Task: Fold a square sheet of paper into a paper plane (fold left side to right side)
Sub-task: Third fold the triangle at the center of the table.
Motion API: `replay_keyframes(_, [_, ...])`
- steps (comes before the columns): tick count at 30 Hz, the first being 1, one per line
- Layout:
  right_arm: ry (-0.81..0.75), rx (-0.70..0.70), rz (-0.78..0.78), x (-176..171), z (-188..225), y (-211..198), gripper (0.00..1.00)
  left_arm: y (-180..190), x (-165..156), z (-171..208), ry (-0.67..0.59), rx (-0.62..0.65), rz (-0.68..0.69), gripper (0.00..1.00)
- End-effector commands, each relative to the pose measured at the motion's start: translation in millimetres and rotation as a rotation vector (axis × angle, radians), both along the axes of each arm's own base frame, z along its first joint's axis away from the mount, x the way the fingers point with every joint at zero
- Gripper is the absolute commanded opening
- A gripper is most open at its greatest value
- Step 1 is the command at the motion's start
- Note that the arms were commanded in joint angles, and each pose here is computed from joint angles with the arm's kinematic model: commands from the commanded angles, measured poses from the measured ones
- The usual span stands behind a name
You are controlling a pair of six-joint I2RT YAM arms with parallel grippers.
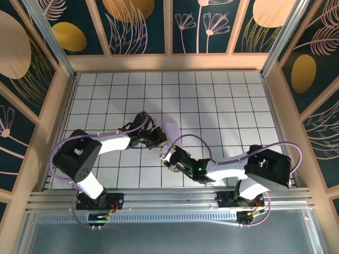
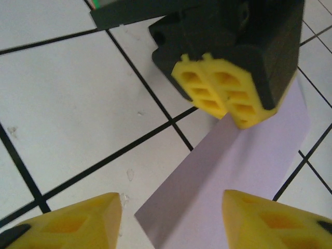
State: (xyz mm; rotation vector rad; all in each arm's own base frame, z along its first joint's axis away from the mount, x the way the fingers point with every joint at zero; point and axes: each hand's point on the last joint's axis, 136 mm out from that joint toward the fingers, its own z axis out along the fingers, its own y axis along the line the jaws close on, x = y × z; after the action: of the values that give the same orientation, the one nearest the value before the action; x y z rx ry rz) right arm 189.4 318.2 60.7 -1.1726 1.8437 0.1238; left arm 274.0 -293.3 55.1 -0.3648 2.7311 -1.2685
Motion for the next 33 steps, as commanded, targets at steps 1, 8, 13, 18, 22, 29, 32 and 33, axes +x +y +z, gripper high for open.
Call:
replay_keyframes(1, [-0.048,0.034,-0.018,8,14,9,0.47,2,-8,-8,0.059,0.017,-0.002,0.01])
replay_keyframes(8, [-0.009,0.015,-0.013,5,9,9,0.20,3,-9,-12,0.058,0.034,-0.009,0.04])
replay_keyframes(13, [0.041,0.005,-0.009,1,4,7,0.00,4,-7,-9,0.043,0.037,-0.012,0.13])
replay_keyframes(18, [0.124,0.028,-0.014,-1,1,5,0.00,12,-4,2,0.013,0.039,-0.014,0.32])
replay_keyframes(22, [0.222,0.088,-0.009,-1,2,4,0.00,40,3,10,-0.014,0.081,0.020,0.39])
replay_keyframes(29, [0.483,0.232,0.043,-8,8,12,0.00,59,12,22,-0.076,0.122,-0.002,0.36])
replay_keyframes(32, [0.578,0.286,0.053,-8,12,15,0.00,51,20,21,-0.087,0.112,-0.031,0.26])
replay_keyframes(33, [0.600,0.298,0.047,-6,12,15,0.00,49,23,22,-0.092,0.108,-0.038,0.24])
